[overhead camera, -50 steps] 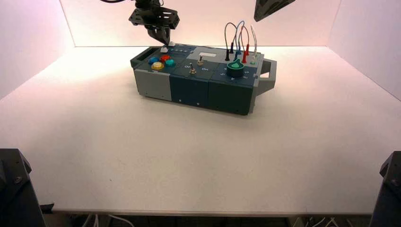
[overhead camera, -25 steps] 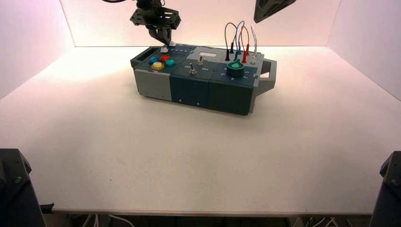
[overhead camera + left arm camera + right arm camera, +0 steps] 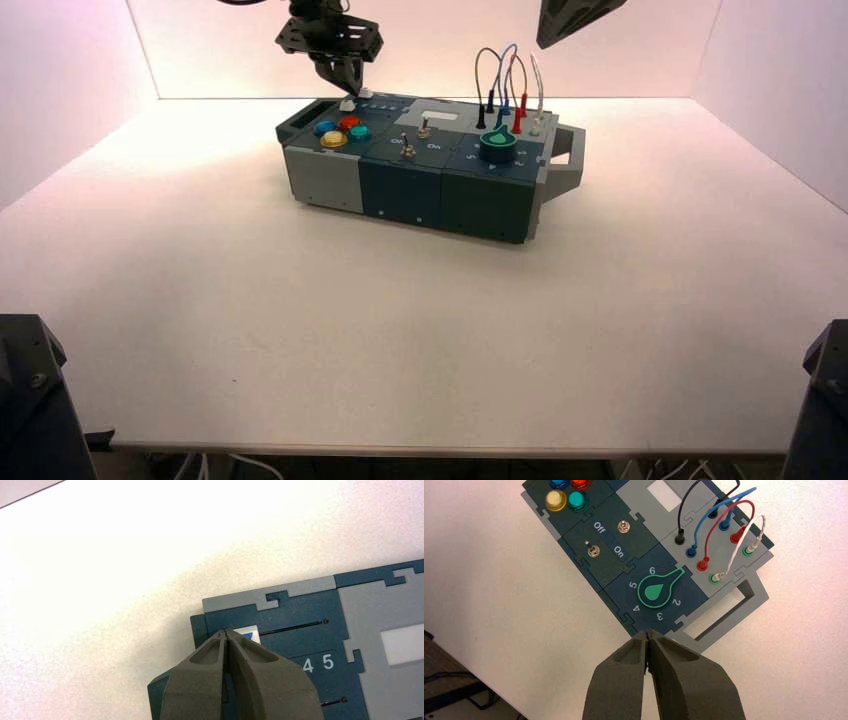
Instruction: Move the top slider to position 4.
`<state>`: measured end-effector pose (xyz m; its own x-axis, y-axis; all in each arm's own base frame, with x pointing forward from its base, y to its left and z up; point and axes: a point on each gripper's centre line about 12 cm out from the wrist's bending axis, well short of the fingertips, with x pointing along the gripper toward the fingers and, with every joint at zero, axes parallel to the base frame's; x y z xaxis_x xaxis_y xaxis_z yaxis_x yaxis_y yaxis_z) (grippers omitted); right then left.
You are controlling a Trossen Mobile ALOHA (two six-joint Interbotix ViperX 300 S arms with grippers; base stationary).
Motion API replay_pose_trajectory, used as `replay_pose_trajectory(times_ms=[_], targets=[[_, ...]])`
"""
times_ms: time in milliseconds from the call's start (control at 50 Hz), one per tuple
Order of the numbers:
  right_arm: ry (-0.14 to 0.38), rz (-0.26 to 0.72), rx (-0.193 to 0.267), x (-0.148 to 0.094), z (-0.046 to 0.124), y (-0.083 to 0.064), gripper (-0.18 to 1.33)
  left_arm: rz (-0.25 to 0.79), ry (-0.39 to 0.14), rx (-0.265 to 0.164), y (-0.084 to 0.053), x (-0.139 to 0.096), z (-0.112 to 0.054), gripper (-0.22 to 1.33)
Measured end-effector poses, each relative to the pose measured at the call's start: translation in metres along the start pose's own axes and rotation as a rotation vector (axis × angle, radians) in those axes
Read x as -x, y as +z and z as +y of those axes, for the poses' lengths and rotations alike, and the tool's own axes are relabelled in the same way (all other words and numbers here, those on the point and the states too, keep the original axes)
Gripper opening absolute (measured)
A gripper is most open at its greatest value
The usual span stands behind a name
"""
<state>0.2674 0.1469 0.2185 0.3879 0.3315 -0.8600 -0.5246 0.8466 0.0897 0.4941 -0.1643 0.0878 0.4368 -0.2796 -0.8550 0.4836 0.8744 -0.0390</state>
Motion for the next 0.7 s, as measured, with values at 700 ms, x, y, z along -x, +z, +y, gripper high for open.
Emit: replay_pose_trajectory(times_ms=[700], targets=[[0.0,0.002,-0.002,-0.0005,-0.0001,-0.0001,-0.14,0.009,-0.009,-0.01,0.0005,-0.0002,-0.0051,-0.17]])
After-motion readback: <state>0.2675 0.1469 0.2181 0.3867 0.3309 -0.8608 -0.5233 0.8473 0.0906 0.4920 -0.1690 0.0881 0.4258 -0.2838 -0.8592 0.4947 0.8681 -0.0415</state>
